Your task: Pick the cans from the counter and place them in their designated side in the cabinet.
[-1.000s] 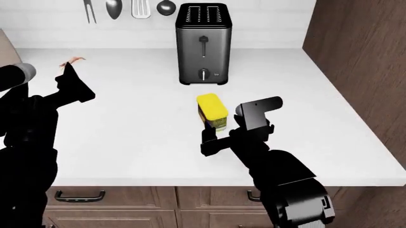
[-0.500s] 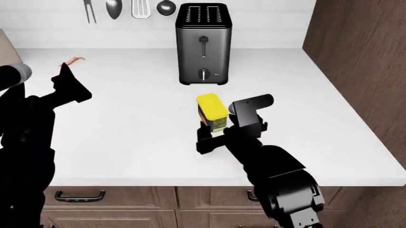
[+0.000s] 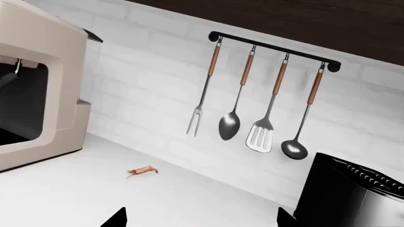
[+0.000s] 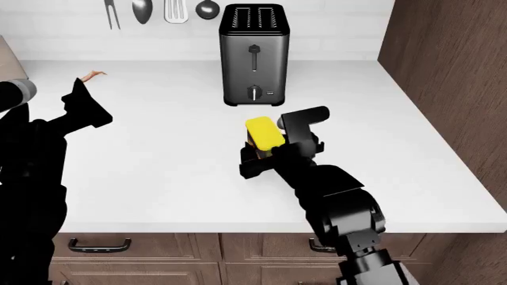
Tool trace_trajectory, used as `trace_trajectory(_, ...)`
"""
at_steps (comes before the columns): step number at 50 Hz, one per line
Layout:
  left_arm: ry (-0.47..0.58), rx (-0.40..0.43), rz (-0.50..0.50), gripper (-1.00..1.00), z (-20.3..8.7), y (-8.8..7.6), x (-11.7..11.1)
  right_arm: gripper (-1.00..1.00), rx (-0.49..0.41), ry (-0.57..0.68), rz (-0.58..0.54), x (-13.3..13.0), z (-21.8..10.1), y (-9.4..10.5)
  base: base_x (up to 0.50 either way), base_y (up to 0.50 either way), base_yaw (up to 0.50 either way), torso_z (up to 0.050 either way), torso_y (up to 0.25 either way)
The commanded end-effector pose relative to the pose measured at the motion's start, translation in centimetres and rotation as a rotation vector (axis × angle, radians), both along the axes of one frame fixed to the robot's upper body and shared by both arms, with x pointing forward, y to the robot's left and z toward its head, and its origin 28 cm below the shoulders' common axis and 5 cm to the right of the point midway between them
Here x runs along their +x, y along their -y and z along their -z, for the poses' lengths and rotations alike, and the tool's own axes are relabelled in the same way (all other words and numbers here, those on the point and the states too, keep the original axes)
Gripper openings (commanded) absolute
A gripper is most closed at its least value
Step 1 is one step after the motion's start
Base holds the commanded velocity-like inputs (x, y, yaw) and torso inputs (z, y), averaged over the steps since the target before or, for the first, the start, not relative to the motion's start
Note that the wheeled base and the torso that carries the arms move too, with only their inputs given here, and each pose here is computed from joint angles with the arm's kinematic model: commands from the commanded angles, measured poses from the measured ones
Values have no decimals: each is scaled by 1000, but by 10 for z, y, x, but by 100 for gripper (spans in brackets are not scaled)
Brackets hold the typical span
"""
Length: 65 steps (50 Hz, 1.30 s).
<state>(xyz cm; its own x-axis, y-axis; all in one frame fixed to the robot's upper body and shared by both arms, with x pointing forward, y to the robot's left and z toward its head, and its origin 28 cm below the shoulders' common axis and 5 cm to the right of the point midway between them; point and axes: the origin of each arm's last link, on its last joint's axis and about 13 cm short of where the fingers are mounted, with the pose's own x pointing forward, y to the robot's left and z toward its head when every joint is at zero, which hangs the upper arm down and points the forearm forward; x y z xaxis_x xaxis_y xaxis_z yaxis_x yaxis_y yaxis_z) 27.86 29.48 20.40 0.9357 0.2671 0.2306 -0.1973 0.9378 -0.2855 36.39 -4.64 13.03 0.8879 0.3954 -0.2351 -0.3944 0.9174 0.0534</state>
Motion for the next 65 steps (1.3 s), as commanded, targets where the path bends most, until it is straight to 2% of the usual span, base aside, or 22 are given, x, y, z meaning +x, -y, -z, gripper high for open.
trace_trajectory(1, 0, 1, 4, 100, 0, 0, 0, 100, 0, -1, 0, 15, -3, -5, 0, 0, 0, 0, 0)
trace_trajectory(2, 0, 1, 5, 100, 0, 0, 0, 100, 1, -3, 1, 16, -3, -5, 0, 0, 0, 0, 0)
trace_trajectory(3, 0, 1, 6, 100, 0, 1, 0, -100, 2, -5, 2, 16, -3, -5, 0, 0, 0, 0, 0)
trace_trajectory(10, 0, 5, 10, 100, 0, 2, -1, -100, 11, -20, 24, 9, -7, 2, 0, 0, 0, 0, 0)
trace_trajectory(15, 7, 12, 10, 100, -3, 2, -1, -100, -35, 17, 75, -13, -35, 17, 0, 0, 0, 0, 0)
trace_trajectory(19, 6, 13, 9, 100, -7, 3, 0, -100, -50, 114, 117, -32, -79, 33, 0, 0, 0, 0, 0)
trace_trajectory(25, -36, 53, 12, 100, -16, 5, 4, -100, -65, 247, 164, -59, -163, 55, 0, 0, 0, 0, 0)
trace_trajectory(37, 0, 99, 31, 100, -26, 8, 7, -100, -58, 477, 180, -100, -306, 65, 0, 0, 0, 1, 0)
trace_trajectory(40, 8, 110, 25, 100, -30, 7, 10, -100, -90, 534, 198, -107, -340, 69, 0, 0, 0, 0, 0)
trace_trajectory(48, 57, 144, -5, 100, -49, 2, 20, -100, -148, 635, 242, -98, -402, 66, 0, 0, 0, 0, 0)
trace_trajectory(55, 63, 165, -26, 100, -62, -2, 34, -100, -141, 681, 312, -84, -453, 64, 0, 0, 0, 0, 0)
trace_trajectory(61, 64, 177, -70, 100, -76, -8, 44, -100, -125, 694, 395, -82, -457, 65, 0, 0, 0, 0, 0)
trace_trajectory(65, 68, 201, -88, 100, -81, -11, 52, -100, -134, 637, 444, -82, -453, 65, 0, 0, 0, 0, 0)
